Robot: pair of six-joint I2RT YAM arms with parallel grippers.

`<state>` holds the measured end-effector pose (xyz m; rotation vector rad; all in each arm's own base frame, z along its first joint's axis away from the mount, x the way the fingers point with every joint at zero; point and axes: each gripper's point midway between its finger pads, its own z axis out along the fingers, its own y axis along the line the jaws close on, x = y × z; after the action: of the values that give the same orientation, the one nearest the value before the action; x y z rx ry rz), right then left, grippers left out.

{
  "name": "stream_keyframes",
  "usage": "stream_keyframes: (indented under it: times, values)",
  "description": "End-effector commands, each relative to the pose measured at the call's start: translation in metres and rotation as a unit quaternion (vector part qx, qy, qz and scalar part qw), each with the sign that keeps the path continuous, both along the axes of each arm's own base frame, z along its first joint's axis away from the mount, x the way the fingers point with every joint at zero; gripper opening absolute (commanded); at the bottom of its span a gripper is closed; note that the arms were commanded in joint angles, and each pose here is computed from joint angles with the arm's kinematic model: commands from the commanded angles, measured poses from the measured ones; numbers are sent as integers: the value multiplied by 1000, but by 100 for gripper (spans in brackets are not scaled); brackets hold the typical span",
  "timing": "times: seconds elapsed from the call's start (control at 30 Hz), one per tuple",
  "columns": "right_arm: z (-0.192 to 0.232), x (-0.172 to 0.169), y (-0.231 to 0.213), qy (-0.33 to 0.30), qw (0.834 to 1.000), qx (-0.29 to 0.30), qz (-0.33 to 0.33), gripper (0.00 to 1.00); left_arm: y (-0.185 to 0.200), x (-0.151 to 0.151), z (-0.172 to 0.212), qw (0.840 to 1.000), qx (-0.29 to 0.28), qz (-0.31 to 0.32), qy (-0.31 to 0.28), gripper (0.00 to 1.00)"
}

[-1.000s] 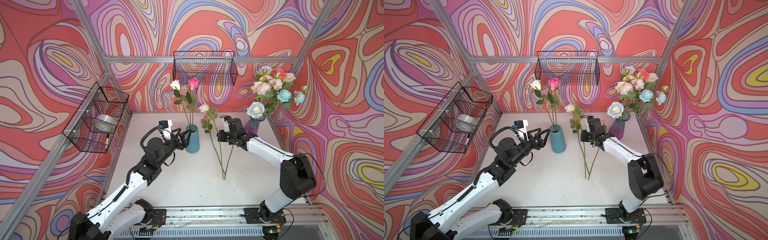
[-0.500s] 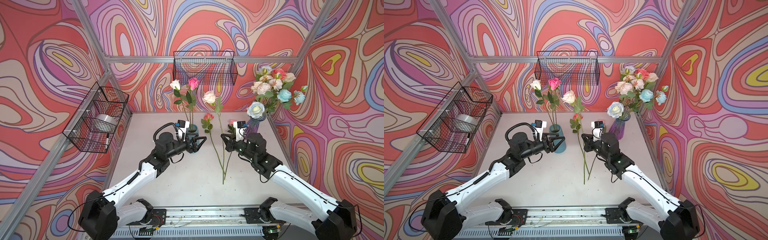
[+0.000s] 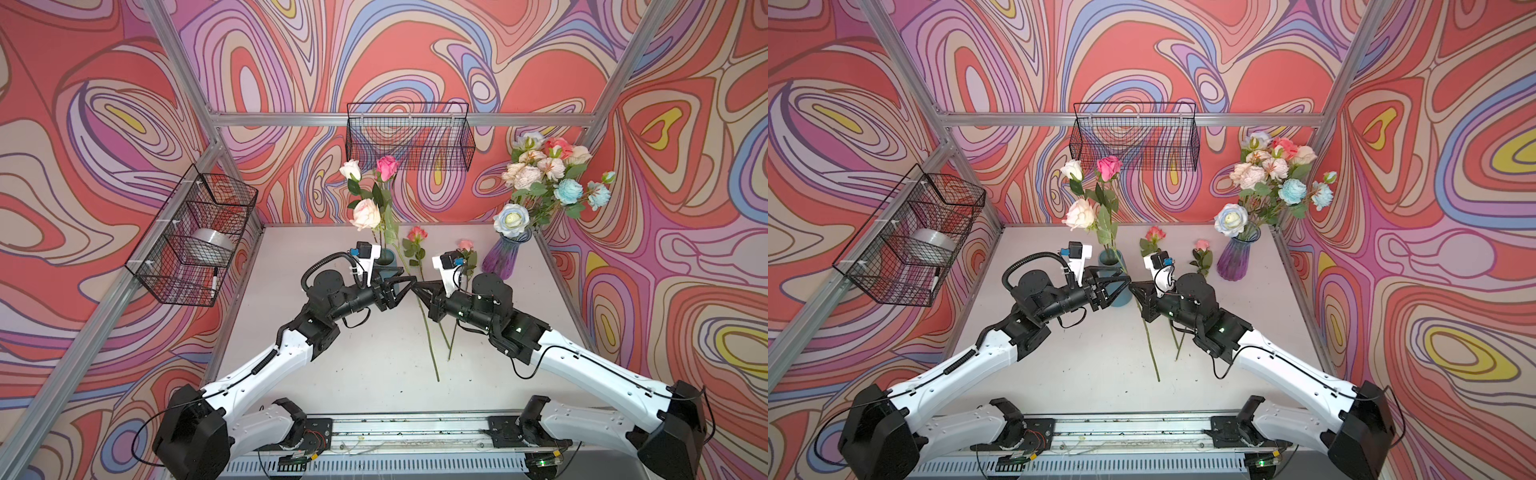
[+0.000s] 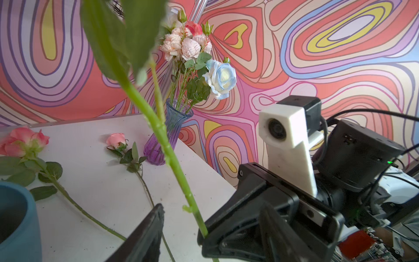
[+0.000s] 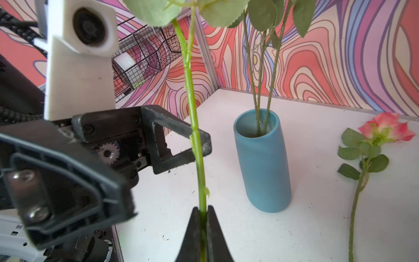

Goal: Arrange the flowers into the vase
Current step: 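Lift the white rose to the left gripper and close the left gripper on it, then raise the white rose with the left gripper while the right gripper opens and withdraws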

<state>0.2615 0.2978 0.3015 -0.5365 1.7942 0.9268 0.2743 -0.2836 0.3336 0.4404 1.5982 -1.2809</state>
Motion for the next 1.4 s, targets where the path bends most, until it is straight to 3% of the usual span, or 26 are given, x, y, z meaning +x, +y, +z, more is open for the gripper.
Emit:
stream_keyframes:
  times: [0.0,0.07,0.17,0.23,0.63,0.73,0.77,0.83,1.0,1.13,1.27,1.37]
  values:
    - [16,-2,9,-19,1000,13,12,0,8,2,9,1000,-10,27,-12,55]
    - [15,-5,14,-16,1000,11,23,0,9,2,10,999,-17,28,-14,46]
    - [15,-8,18,-18,999,10,28,0,6,0,10,1000,-16,18,-13,14]
    - [17,-10,19,-20,999,14,30,0,6,1,10,1000,-11,18,-8,1]
    - [21,-10,21,-23,999,14,31,0,12,-2,16,999,-16,29,-21,0]
    - [18,-9,19,-21,999,8,25,27,17,-1,20,999,-20,42,-27,0]
    - [15,-7,16,-20,1000,2,17,32,20,0,22,998,-23,52,-31,0]
    - [11,-3,9,-21,1000,-8,-5,39,26,3,28,996,-28,68,-43,0]
    - [5,11,-23,-32,994,-44,-95,44,45,10,70,989,-38,113,-90,0]
    - [4,25,-71,-42,973,-52,-221,45,57,9,114,979,-23,144,-140,0]
    - [2,33,-128,-46,929,-57,-362,46,71,5,166,961,-32,184,-206,0]
    - [-3,34,-151,-47,906,-62,-417,48,80,1,203,944,-45,210,-250,0]
